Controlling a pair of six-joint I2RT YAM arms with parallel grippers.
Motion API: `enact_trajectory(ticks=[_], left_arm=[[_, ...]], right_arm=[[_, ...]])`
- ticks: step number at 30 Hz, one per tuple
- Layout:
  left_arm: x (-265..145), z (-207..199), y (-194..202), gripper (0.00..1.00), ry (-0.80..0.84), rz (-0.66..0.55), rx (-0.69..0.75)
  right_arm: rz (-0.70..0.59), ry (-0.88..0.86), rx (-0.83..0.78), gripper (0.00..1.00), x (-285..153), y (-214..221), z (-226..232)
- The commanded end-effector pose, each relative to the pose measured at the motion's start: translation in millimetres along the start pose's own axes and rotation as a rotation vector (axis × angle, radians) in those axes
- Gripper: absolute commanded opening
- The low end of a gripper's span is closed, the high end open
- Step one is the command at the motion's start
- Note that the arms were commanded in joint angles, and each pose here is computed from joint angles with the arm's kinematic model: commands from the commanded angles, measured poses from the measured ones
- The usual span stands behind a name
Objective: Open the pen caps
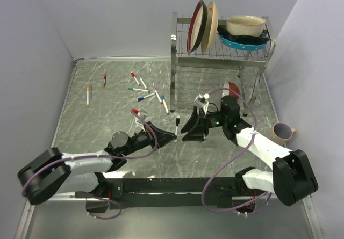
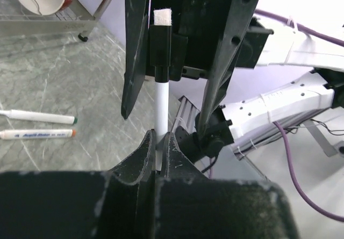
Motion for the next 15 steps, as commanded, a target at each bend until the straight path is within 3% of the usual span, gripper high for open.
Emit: enact_trajectory(ticks=[1, 9, 15], left_arm=[[24, -24, -30, 0.01, 0.106, -0.172, 0.094], [52, -25, -20, 0.01, 0.1, -0.179, 0.098], [61, -23, -21, 0.01, 0.078, -0.201, 0.103]], right_arm=[[-0.171, -0.006, -0.055, 0.73, -15, -33, 15], [-0.224, -0.009, 0.007, 0.71, -17, -39, 19], [-0.225, -0.01, 0.025, 0.56, -17, -39, 21]])
Point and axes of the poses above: each gripper's point midway between its finger pads, its own x axis out along the fingers, its own z axis along the line the jaws close on, y = z × x, the point moved 5 cm from there along -x, back along the fingers, and after that the axes turned 5 degrees about x, right-handed, at the moved point
